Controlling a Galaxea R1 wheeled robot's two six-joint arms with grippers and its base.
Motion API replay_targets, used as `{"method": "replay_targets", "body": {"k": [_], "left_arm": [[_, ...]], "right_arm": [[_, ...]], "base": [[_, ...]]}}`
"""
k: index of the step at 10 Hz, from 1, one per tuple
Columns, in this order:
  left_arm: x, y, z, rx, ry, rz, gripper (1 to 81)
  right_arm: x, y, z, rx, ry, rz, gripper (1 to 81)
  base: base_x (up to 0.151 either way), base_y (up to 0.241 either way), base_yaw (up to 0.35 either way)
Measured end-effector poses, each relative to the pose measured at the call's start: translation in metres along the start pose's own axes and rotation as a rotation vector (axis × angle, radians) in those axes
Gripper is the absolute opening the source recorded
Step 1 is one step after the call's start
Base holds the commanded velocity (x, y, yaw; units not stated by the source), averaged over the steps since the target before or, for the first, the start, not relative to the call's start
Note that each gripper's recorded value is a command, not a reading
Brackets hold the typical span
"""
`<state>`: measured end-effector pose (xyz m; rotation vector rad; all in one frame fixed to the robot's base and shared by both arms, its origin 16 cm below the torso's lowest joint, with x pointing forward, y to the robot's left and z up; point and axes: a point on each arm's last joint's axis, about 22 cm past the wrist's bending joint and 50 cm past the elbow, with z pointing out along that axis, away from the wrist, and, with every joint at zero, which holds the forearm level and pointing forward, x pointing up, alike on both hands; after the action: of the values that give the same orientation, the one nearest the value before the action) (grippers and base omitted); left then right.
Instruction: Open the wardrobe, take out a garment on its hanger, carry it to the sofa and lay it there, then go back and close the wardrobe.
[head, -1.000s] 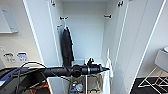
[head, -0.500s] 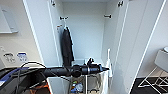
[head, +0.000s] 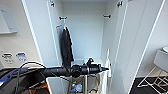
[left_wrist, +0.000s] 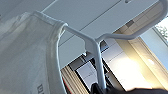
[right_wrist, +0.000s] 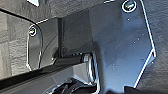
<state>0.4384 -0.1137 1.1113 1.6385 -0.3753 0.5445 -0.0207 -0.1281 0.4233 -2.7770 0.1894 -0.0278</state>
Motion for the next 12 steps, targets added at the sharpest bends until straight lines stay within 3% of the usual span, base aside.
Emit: {"method": "replay_targets", "body": {"k": [12], "left_arm": [[0.0003,-0.0023,-0.0074,0.005,0.003,0.013,1.0]], "right_arm": [[0.0016,0.0008,-0.0003,0.000,0.010,0.000,81.1]], "base": [[0.000,0.000,-0.231]]}}
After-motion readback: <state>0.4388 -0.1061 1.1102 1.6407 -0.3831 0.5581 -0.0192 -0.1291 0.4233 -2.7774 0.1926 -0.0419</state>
